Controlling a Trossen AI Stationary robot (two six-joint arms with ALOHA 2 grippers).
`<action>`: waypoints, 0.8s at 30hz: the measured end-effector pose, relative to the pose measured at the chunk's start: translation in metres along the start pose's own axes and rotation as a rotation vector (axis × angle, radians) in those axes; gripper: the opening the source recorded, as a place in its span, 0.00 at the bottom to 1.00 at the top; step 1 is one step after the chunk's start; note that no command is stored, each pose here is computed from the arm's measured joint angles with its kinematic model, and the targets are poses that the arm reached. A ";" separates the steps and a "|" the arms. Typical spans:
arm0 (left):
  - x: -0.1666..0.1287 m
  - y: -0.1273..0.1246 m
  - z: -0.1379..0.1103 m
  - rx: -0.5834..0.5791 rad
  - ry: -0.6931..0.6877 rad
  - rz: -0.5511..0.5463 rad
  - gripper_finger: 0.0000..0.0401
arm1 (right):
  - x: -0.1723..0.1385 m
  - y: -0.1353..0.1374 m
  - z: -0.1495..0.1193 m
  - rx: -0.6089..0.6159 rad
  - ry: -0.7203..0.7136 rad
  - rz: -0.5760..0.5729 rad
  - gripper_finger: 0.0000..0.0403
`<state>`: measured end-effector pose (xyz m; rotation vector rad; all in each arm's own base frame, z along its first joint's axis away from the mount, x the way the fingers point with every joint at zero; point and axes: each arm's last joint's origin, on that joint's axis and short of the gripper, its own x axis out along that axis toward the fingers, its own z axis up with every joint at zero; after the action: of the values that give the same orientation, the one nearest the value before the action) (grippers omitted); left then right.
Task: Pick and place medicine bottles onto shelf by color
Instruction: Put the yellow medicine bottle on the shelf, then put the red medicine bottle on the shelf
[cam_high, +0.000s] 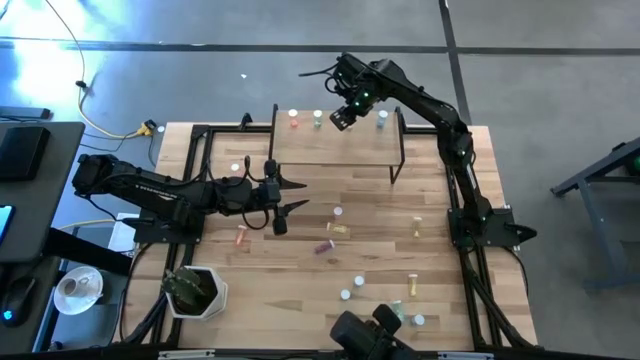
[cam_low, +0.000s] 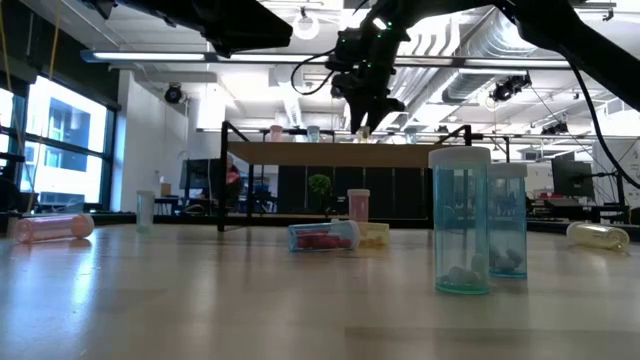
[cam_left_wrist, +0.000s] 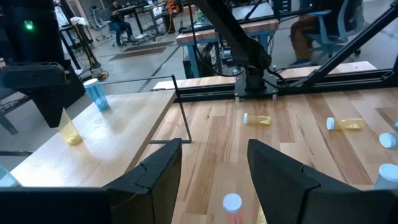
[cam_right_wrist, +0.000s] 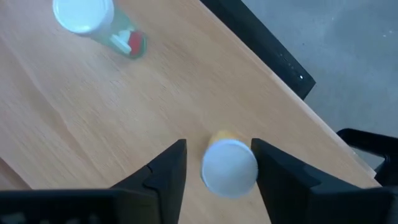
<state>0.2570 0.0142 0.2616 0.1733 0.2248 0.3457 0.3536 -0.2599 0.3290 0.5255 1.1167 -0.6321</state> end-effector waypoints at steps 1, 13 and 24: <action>0.000 0.000 0.000 0.000 0.000 0.000 0.44 | 0.000 0.000 0.000 0.000 -0.002 0.000 0.44; 0.000 0.000 0.000 0.000 0.000 0.000 0.44 | -0.003 -0.009 0.002 0.011 -0.020 -0.005 0.43; 0.000 0.000 0.000 0.000 0.001 0.001 0.44 | -0.036 -0.013 0.004 0.001 -0.156 0.026 0.43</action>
<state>0.2570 0.0143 0.2615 0.1736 0.2262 0.3464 0.3361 -0.2647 0.3634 0.4829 0.9616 -0.6400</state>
